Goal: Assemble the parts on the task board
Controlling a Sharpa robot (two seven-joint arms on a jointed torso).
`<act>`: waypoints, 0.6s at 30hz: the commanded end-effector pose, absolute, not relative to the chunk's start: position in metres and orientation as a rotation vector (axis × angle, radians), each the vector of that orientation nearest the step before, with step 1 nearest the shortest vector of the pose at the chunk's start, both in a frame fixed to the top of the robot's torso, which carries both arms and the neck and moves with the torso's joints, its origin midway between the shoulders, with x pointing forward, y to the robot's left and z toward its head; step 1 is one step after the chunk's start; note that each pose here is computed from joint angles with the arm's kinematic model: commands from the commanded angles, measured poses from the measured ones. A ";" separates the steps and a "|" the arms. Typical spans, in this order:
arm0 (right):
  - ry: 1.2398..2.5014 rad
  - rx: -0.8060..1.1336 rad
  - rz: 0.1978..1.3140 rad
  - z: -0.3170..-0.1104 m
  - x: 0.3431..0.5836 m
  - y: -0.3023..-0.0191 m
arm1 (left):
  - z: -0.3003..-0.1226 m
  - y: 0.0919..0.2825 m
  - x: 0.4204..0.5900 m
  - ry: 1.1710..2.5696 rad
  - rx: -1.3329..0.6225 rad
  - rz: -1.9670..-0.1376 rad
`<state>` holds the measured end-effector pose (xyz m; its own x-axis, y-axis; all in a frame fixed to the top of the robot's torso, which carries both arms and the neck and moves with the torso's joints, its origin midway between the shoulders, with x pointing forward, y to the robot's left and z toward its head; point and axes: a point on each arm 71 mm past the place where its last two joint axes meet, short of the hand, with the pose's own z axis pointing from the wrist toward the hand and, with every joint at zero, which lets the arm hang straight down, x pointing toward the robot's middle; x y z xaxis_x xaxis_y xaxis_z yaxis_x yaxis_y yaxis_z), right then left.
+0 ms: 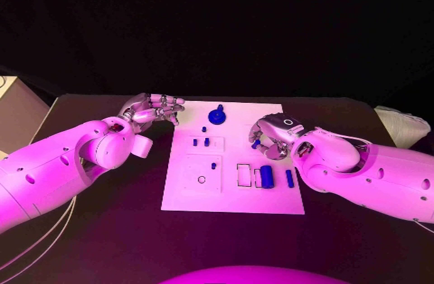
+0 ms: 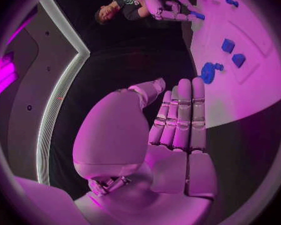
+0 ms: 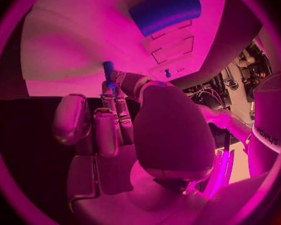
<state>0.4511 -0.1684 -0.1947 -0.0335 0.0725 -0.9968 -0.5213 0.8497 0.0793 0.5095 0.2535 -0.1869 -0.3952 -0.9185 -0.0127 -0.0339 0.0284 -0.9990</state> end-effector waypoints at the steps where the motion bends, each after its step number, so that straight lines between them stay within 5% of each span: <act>1: 1.532 -0.353 0.502 -0.189 0.450 -0.167 | -0.187 0.251 0.509 1.551 -0.989 -1.487; 18: 1.528 -0.346 0.605 -0.153 0.436 -0.145 | -0.187 0.248 0.510 1.554 -0.992 -1.491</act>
<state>0.4384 -0.1512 -0.1525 -0.0335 0.1467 -0.9886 -0.5600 0.8166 0.1401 0.5101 0.2512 -0.1878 -0.3984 -0.9171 -0.0093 -0.0365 0.0260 -0.9990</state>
